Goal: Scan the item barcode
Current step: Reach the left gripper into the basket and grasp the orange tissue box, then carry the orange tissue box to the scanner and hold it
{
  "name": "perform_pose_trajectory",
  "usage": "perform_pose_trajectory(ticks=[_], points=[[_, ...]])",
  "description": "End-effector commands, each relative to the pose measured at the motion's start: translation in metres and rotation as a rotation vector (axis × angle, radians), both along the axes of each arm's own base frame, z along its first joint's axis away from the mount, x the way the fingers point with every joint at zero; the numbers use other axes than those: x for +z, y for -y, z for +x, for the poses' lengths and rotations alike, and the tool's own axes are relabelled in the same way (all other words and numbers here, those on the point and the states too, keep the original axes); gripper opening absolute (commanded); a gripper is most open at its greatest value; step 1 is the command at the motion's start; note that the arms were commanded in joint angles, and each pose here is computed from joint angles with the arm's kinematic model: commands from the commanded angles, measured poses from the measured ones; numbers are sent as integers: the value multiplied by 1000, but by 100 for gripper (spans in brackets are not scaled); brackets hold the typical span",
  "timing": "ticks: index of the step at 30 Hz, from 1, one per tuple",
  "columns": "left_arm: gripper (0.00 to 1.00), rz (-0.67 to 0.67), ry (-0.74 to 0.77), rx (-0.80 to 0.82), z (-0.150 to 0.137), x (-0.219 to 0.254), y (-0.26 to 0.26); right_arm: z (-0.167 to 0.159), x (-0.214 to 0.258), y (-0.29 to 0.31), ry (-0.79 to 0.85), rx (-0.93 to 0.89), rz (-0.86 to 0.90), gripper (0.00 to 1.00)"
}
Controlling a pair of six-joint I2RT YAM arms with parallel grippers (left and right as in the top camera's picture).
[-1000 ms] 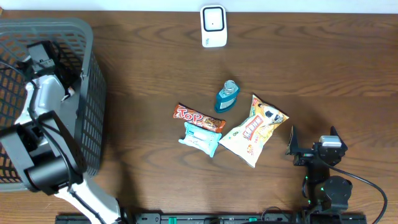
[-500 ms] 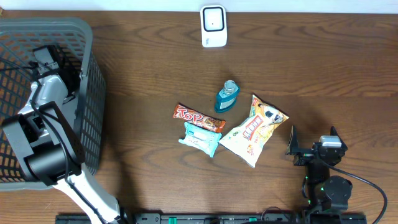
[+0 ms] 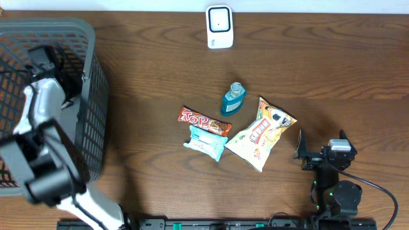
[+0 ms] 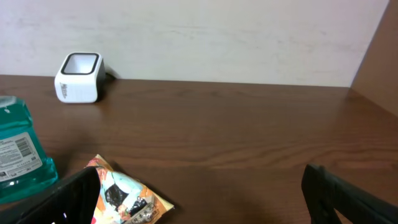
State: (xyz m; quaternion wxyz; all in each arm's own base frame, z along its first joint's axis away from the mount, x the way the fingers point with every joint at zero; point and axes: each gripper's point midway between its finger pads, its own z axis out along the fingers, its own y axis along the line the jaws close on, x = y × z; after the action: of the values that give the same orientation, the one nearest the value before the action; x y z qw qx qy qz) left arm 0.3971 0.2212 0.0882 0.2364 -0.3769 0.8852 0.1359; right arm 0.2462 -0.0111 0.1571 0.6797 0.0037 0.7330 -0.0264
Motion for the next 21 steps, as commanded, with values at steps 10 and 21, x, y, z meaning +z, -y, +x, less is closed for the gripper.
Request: perform_pose_trajectory(ticks=[10,21], points=[[45,-49,569,60,-45,213,52,0,-1,-2,-1,9,-8,99],[45,-301,799,-426,-57,292,226,0,-1,-2,-1,9,-8,99]])
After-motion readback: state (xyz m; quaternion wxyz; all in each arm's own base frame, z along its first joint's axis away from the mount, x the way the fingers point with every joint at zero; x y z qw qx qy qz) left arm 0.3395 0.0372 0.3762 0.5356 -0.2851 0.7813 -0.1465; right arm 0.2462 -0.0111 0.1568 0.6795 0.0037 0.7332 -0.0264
